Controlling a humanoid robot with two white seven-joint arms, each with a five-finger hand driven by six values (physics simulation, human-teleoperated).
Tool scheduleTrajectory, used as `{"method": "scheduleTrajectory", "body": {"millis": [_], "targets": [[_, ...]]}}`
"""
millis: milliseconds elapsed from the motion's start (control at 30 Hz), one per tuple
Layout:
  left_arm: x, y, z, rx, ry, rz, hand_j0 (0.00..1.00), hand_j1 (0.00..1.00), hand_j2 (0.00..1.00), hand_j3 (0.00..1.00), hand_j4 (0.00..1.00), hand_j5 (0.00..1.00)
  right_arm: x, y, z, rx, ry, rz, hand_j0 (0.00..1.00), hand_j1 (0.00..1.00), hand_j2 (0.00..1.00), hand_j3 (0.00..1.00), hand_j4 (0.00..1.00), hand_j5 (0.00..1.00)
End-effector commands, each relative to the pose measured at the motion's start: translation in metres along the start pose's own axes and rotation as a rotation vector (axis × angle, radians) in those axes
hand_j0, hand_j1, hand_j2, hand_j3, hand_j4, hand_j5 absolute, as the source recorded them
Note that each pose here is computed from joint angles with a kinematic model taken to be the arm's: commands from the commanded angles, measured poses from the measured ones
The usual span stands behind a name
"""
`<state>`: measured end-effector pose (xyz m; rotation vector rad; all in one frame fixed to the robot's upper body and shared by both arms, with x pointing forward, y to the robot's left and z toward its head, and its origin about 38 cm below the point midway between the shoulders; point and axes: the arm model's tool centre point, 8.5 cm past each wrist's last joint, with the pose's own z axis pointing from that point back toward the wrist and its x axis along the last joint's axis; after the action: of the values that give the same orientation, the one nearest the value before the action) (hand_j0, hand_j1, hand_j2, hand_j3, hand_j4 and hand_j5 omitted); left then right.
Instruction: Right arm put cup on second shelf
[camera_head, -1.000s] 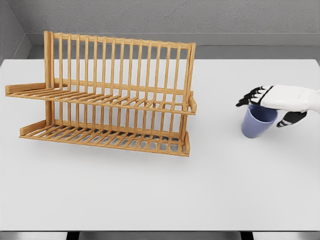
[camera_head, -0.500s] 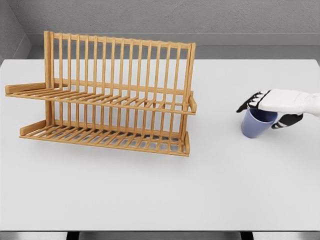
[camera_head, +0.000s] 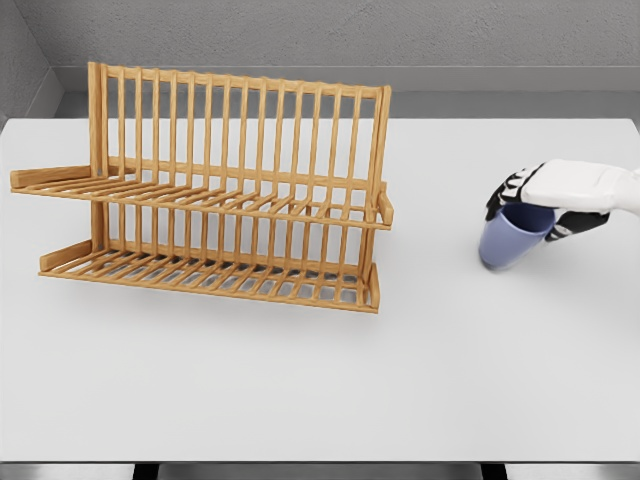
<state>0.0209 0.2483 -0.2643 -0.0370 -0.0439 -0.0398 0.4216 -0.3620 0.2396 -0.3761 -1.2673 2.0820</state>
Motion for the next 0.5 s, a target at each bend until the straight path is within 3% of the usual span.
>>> {"method": "scheduleTrajectory", "body": {"millis": [0,367,467], "targets": [[0.0,0.0,0.0,0.0,0.0,0.0,1.0,1.0,1.0,1.0,1.0,1.0,-0.001,-0.005,0.004,-0.017,0.007,-0.001,0.68,0.68,0.68,0.68,0.68,0.68],[0.0,0.0,0.0,0.0,0.0,0.0,1.0,1.0,1.0,1.0,1.0,1.0,-0.001,-0.027,0.011,-0.063,0.013,0.032,0.65,0.65,0.65,0.65,0.65,0.65],[0.0,0.0,0.0,0.0,0.0,0.0,1.0,1.0,1.0,1.0,1.0,1.0,0.006,-0.033,0.009,-0.072,-0.006,0.054,0.64,0.64,0.64,0.64,0.64,0.64]]}}
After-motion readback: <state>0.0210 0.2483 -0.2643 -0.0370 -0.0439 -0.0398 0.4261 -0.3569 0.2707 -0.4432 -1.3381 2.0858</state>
